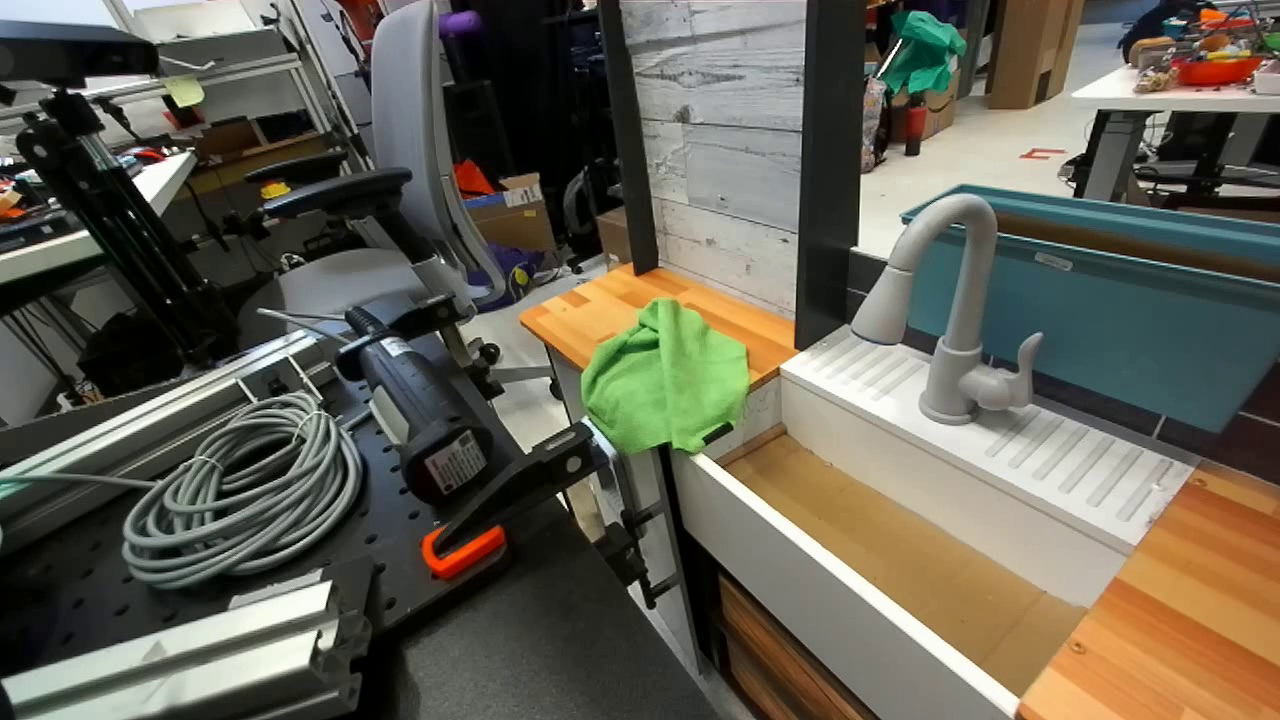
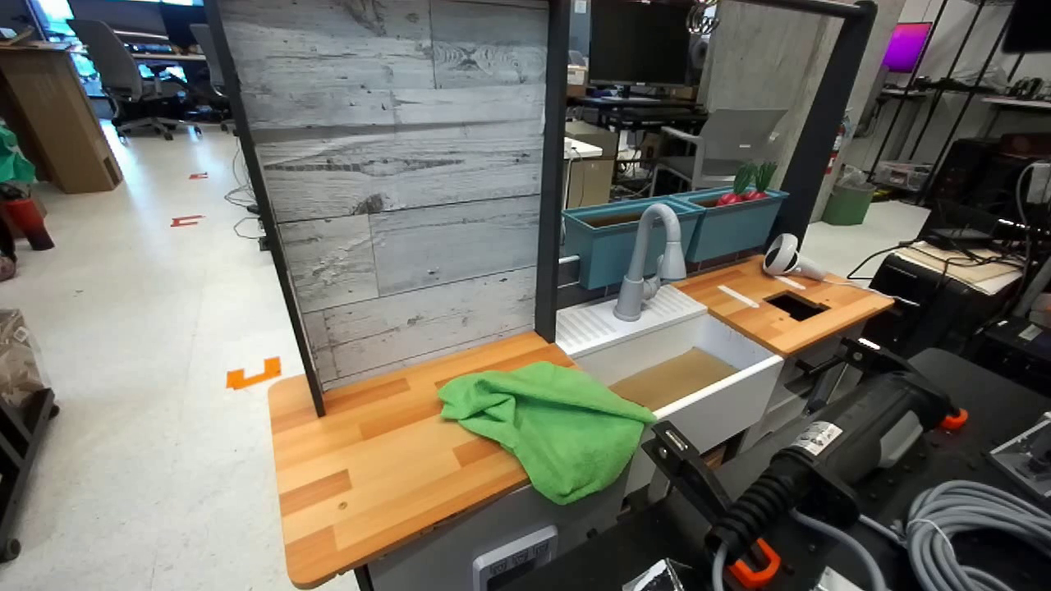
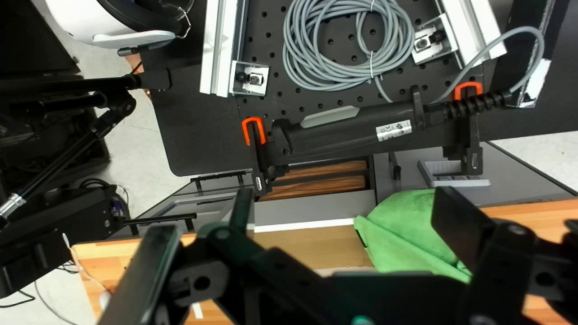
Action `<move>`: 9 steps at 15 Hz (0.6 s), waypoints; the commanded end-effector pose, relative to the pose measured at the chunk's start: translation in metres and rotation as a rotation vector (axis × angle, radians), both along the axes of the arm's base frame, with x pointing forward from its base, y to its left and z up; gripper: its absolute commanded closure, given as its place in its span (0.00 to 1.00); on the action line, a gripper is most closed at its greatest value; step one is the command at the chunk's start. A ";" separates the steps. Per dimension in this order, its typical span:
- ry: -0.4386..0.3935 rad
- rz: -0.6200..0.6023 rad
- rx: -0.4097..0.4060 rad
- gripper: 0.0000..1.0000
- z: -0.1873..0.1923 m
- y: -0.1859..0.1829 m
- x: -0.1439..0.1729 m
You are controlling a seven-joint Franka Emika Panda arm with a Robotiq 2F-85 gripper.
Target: Move the tap nozzle to the left
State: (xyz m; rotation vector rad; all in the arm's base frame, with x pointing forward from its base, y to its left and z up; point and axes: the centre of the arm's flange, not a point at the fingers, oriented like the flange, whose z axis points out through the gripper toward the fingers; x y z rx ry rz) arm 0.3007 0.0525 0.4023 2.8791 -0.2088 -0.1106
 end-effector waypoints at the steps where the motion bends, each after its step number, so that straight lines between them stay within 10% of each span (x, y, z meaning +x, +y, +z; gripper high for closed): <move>1: -0.046 -0.052 0.017 0.00 0.004 -0.001 0.030; 9: -0.224 -0.140 0.129 0.00 0.019 -0.038 0.129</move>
